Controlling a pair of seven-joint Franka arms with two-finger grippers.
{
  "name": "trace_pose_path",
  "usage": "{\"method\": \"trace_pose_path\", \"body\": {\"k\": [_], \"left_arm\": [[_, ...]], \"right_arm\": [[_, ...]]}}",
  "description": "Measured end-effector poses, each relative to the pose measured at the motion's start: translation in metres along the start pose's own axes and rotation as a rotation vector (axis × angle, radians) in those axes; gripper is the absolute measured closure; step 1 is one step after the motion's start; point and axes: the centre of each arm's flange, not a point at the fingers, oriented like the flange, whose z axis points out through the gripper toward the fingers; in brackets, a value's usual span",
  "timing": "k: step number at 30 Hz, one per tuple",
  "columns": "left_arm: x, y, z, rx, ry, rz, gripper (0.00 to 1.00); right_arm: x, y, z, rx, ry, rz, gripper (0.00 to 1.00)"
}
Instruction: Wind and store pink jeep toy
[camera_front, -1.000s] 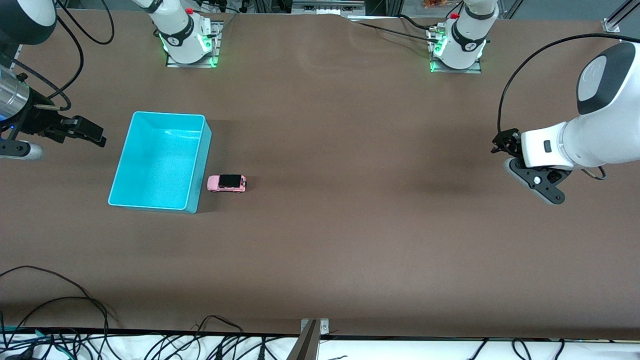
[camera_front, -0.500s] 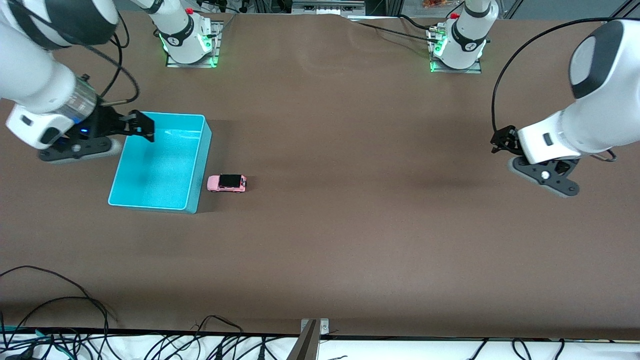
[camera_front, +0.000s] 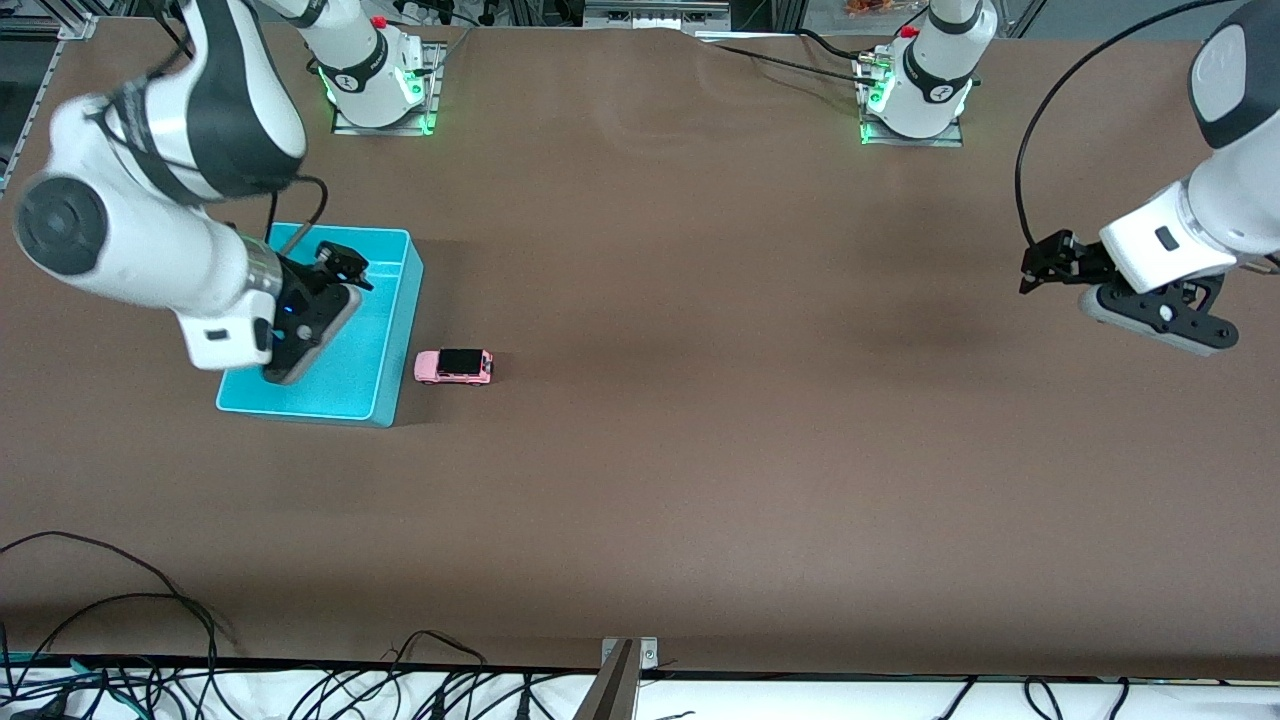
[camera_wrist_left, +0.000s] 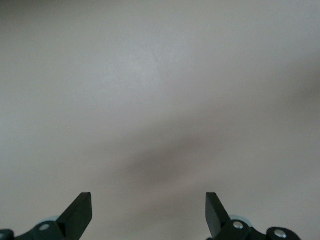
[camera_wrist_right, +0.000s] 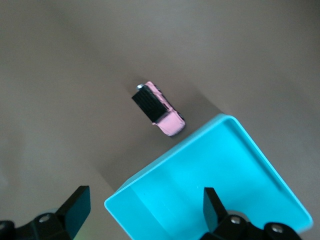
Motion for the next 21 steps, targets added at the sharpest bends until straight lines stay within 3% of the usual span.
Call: {"method": "trace_pose_path", "body": {"k": [7, 15, 21], "left_arm": [[-0.002, -0.006, -0.002, 0.017, 0.043, -0.014, 0.00], [-0.008, -0.010, -0.024, 0.055, 0.103, -0.031, 0.00], [-0.020, -0.004, -0.037, 0.064, 0.123, -0.136, 0.00]], "right_arm": [[0.024, 0.013, 0.071, 0.026, -0.013, -0.222, 0.00], [0.049, -0.008, 0.136, -0.031, 0.000, -0.341, 0.00], [0.040, -0.011, 0.197, -0.086, 0.010, -0.417, 0.00]]}}
